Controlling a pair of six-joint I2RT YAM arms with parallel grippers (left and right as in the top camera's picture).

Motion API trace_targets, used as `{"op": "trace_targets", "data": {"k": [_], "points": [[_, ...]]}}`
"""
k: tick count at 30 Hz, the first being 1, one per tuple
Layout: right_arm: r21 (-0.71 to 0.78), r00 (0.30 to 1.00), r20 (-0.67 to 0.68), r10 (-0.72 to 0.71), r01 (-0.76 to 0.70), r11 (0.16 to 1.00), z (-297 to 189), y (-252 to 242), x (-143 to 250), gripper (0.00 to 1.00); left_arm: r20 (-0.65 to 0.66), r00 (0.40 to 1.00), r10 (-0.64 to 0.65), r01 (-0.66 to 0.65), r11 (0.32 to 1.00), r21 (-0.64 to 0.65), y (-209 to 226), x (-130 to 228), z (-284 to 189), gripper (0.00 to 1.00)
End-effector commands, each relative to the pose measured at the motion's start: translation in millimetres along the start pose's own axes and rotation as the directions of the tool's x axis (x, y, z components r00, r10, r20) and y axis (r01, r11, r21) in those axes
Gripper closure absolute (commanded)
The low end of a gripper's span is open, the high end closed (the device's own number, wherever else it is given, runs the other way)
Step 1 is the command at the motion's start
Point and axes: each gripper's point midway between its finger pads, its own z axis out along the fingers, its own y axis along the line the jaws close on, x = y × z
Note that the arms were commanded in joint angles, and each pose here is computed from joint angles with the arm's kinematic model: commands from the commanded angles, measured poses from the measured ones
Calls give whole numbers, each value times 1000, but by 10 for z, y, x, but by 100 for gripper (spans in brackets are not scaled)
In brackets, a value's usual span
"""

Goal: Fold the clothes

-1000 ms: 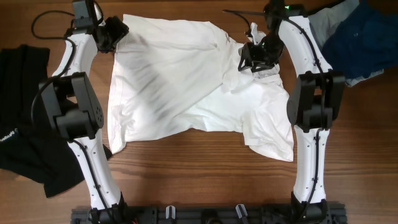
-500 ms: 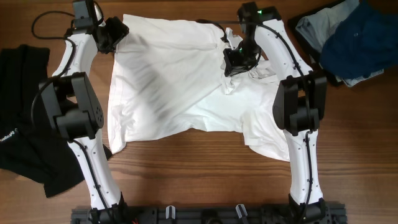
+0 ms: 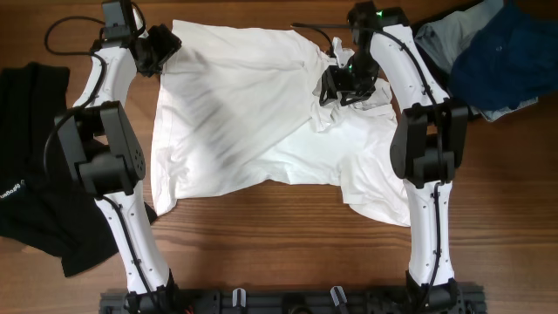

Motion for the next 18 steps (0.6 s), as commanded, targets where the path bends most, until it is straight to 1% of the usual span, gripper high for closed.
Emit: {"op": "trace_targets", "data": {"k": [1, 4, 7, 8, 13, 18], "points": [[14, 1000, -23, -6, 6, 1000, 69, 20, 33, 43, 46, 999, 19, -21, 999, 46, -234, -161, -238, 25], [15, 1000, -1, -15, 15, 1000, -19, 59, 10, 42, 45, 999, 19, -21, 999, 46, -234, -159, -237, 25], [17, 999, 42, -31, 30, 999, -175, 113, -32, 35, 44, 999, 19, -21, 999, 46, -233, -158, -237, 25], [17, 998, 57, -34, 33, 999, -248, 139, -33, 34, 44, 999, 18, -20, 999, 45, -232, -156, -237, 25], [18, 996, 82, -46, 44, 999, -386, 197, -26, 37, 42, 999, 18, -20, 999, 44, -230, -152, -237, 24], [20, 992, 110, -59, 57, 998, -530, 269, -12, 37, 42, 999, 18, -20, 999, 44, -230, -152, -237, 24]]}}
